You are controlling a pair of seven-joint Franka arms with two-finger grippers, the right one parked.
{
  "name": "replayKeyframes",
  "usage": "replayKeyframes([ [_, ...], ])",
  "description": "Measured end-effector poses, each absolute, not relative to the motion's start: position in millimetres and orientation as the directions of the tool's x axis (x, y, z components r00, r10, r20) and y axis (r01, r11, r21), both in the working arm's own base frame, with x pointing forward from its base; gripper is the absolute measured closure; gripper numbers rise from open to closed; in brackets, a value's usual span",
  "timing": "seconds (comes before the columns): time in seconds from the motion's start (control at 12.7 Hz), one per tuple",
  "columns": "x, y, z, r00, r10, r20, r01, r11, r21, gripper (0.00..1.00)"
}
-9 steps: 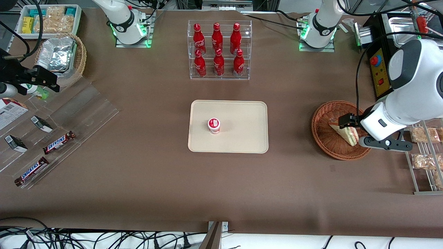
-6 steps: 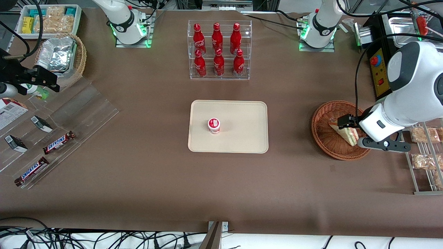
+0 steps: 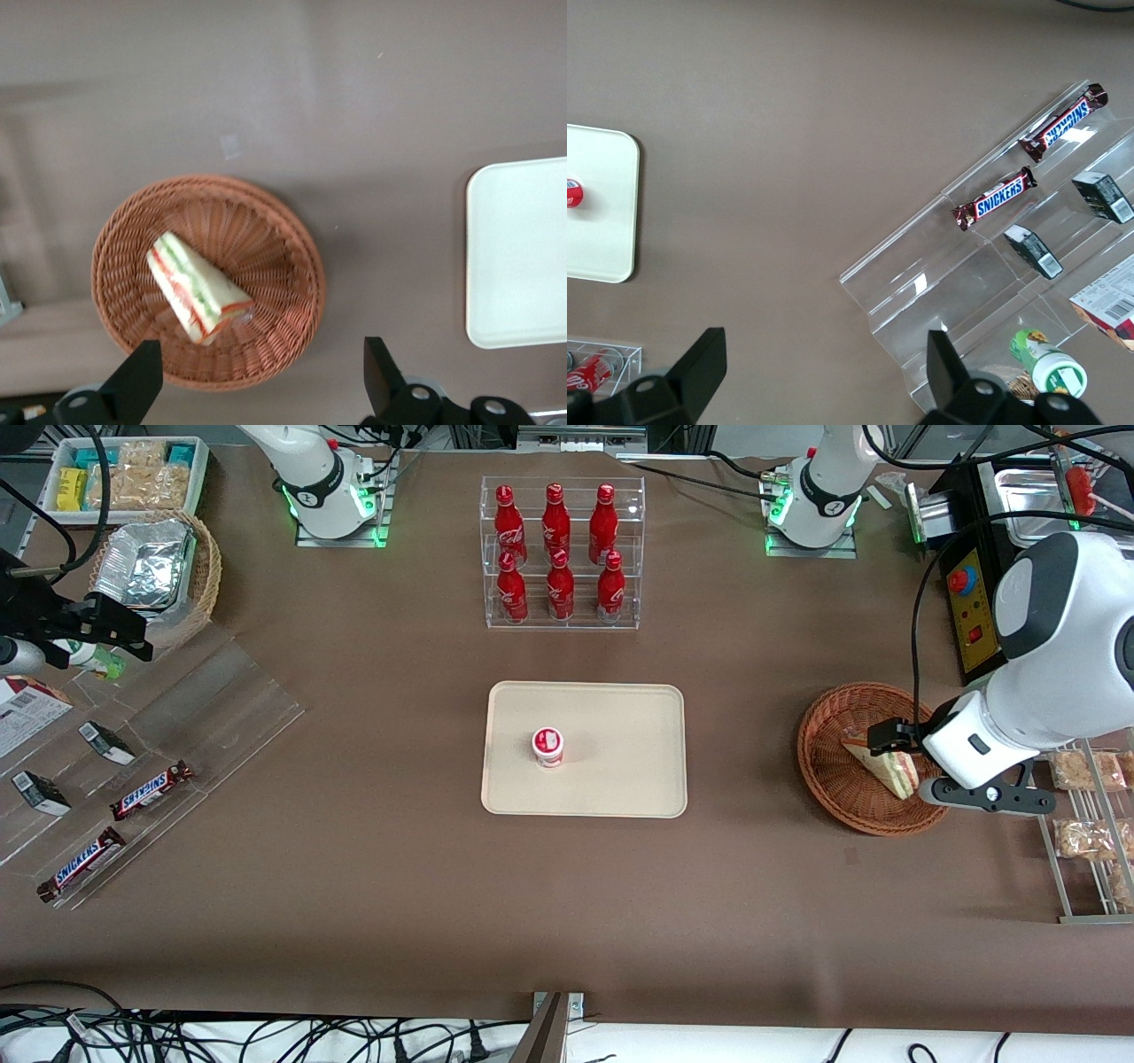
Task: Place sandwich from basket to tray
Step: 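Move the open left gripper over the sandwich in the wicker basket, then lower the left gripper onto the sandwich and close it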
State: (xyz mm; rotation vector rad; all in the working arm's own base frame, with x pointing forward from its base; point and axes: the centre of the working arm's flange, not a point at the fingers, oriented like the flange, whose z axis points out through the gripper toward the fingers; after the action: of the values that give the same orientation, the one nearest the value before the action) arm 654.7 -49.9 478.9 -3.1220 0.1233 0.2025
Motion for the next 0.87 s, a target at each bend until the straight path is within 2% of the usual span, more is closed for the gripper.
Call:
replayKeyframes([
  [0.16,655.4,-20.5,464.8,0.986,-0.024,-0.167,-0.023,-1.0,0.008,0.0],
  [0.55,649.2,33.5,431.0,0.958,0.18,-0.224,0.18,-0.983,-0.02,0.0],
  [0.87,643.2,49.9,386.6,0.921,0.336,-0.198,0.335,-0.941,-0.043,0.0],
])
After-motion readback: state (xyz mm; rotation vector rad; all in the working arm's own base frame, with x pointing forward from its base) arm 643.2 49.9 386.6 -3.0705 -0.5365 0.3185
